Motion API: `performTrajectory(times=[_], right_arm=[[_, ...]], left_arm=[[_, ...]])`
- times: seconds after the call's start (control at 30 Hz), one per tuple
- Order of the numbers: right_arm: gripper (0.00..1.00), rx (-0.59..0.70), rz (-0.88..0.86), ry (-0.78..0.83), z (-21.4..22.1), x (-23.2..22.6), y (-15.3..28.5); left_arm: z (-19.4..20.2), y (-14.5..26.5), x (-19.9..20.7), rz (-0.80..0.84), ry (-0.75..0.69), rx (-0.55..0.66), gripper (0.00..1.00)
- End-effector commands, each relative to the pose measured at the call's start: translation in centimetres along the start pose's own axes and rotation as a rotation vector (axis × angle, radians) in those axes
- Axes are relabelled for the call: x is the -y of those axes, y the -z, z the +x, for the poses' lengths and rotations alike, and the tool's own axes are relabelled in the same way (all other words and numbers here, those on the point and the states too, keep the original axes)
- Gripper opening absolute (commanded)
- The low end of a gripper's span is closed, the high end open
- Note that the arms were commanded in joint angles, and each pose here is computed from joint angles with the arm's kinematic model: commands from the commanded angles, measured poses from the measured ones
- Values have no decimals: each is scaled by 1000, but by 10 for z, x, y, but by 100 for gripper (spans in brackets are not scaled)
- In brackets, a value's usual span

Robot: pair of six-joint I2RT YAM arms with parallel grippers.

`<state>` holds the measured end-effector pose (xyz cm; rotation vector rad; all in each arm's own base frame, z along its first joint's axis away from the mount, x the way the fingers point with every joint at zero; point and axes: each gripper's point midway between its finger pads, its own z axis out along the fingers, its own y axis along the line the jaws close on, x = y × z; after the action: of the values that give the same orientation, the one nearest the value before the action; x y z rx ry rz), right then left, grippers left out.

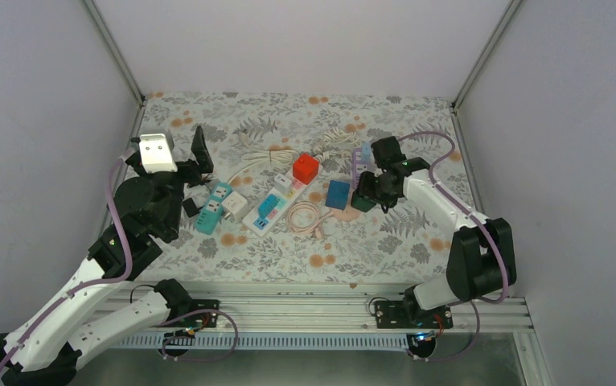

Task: Insert the plug

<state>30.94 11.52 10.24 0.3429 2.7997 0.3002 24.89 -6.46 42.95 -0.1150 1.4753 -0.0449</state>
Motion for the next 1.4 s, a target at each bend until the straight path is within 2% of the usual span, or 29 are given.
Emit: performTrajectory(times=[0.0, 0.67, 0.9, 1.13, 1.37], right_arm=[[31, 30, 30, -19, -5, 2, -2], [25, 13, 156, -3, 1, 6, -10], [26, 39, 154, 8, -3, 4, 4], [26, -1, 140, 28, 2, 0, -7], [27, 2, 206, 27, 3, 3, -10]], left_arm=[[-1, 0, 1, 6, -1, 7, 100], [4, -2, 3, 7, -16, -5, 100], [5, -4, 5, 10, -18, -10, 100], [5, -4, 5, 11, -18, -11, 100], [4, -3, 5, 11, -17, -11, 100]])
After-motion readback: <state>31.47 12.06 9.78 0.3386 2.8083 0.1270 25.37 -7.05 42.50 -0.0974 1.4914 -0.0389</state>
